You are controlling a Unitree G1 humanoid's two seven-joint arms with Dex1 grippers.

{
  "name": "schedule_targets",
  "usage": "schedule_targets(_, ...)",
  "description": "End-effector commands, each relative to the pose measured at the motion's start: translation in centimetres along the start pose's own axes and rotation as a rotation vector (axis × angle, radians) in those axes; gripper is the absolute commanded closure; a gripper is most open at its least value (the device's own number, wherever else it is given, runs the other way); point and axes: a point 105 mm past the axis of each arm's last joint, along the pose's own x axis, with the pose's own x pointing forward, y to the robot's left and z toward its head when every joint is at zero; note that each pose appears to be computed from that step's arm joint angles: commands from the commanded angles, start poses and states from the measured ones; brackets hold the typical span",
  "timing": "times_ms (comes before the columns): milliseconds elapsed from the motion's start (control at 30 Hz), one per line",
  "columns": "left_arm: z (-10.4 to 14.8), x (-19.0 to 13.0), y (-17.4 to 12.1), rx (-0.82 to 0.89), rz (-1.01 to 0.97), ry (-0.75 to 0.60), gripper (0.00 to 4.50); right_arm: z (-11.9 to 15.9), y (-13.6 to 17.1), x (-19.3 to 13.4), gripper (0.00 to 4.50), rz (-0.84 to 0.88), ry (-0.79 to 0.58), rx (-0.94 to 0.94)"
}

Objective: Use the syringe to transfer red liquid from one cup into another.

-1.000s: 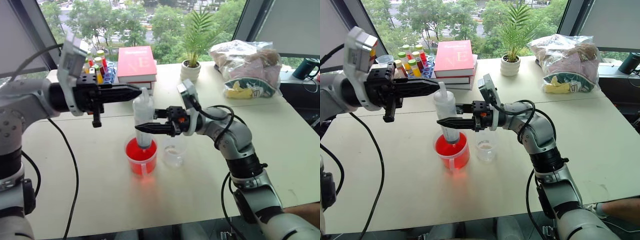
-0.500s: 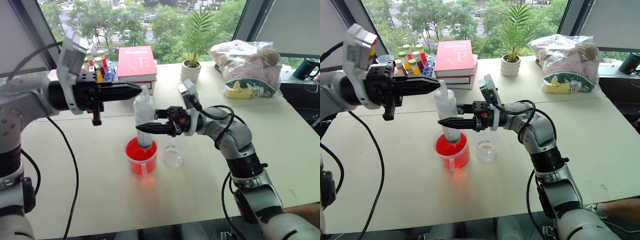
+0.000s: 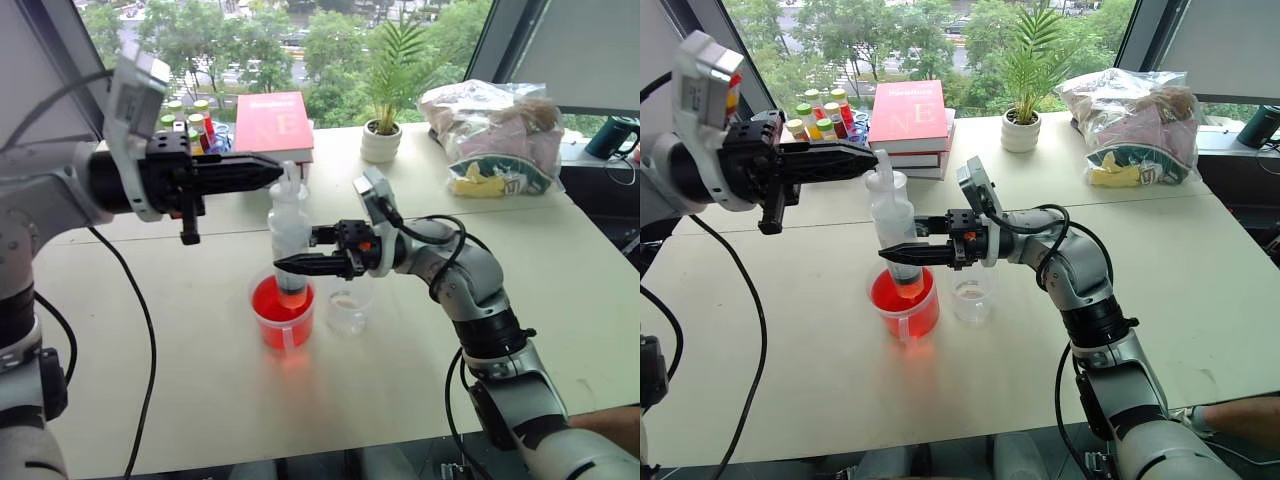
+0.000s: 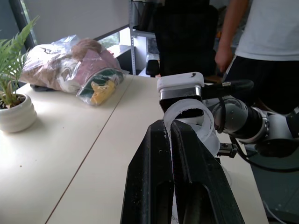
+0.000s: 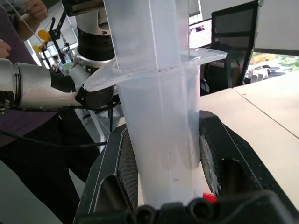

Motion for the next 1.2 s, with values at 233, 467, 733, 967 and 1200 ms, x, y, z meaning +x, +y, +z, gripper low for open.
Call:
schedule_targets(233,0.7,-2.3,-0.2,0.095,0.082,-0.008,3.54,1.7,0.6,1.0,3.06,0.048,0.008,-0.055)
schedule_targets(467,-0.5,-3.0,-0.3,0.084,0.097,0.013,0.59,3.4,-0.4,0.5,3.06,-0.004,-0.021,-0.102)
schedule_targets(733,-0.8,-4.3,-0.1,0.074,0.139,0.025,0.59,4.5,-0.6,0.0,3.06,-0.035,-0.039,-0.13)
schedule_targets(967,-0.4,-4.4,0.4,0.069,0.142,-0.007,0.59,7.7,-0.2,-2.0,3.06,-0.087,-0.073,-0.169)
schedule_targets(1200,0.1,-2.2,0.8,0.06,0.071,-0.062,0.59,7.6,-0.2,-4.9,3.06,-0.2,-0.033,-0.156)
